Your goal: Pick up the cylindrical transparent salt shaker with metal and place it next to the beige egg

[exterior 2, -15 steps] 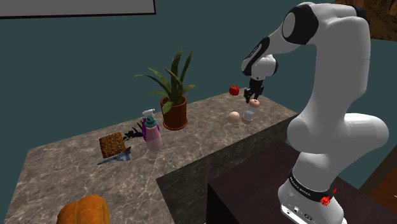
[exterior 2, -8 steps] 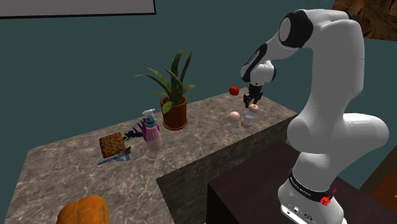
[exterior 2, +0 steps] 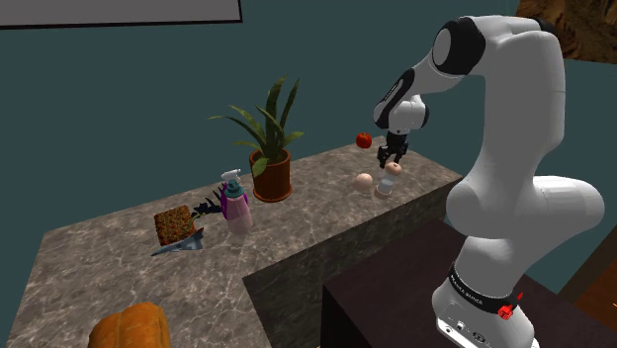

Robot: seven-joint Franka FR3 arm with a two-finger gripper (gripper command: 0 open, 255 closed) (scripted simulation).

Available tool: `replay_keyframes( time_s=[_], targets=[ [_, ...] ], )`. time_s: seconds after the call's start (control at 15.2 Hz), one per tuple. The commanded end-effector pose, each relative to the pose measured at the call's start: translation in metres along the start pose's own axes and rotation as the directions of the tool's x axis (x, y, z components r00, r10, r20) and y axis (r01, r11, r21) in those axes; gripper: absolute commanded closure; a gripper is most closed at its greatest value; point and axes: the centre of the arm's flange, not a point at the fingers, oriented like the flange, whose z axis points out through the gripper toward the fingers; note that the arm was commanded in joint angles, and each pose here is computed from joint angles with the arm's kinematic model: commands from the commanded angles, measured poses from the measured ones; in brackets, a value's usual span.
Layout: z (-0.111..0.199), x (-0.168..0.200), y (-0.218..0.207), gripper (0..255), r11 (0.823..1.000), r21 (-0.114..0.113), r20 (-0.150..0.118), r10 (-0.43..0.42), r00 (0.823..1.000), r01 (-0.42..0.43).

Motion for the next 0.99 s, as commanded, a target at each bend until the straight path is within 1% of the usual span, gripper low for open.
replay_keyframes(
  time_s=[0.0,0.26,0.53,0.92],
  targets=[
    [0.000,0.000,0.000,0,1.000,0.000,0.000,0.000,1.000,0.000],
    [0.000,0.000,0.000,0,1.000,0.000,0.000,0.000,1.000,0.000],
    [-0.050,0.000,0.000,0,1.000,0.000,0.000,0.000,1.000,0.000],
    [-0.050,0.000,0.000,0,1.000,0.000,0.000,0.000,1.000,0.000]
  ],
)
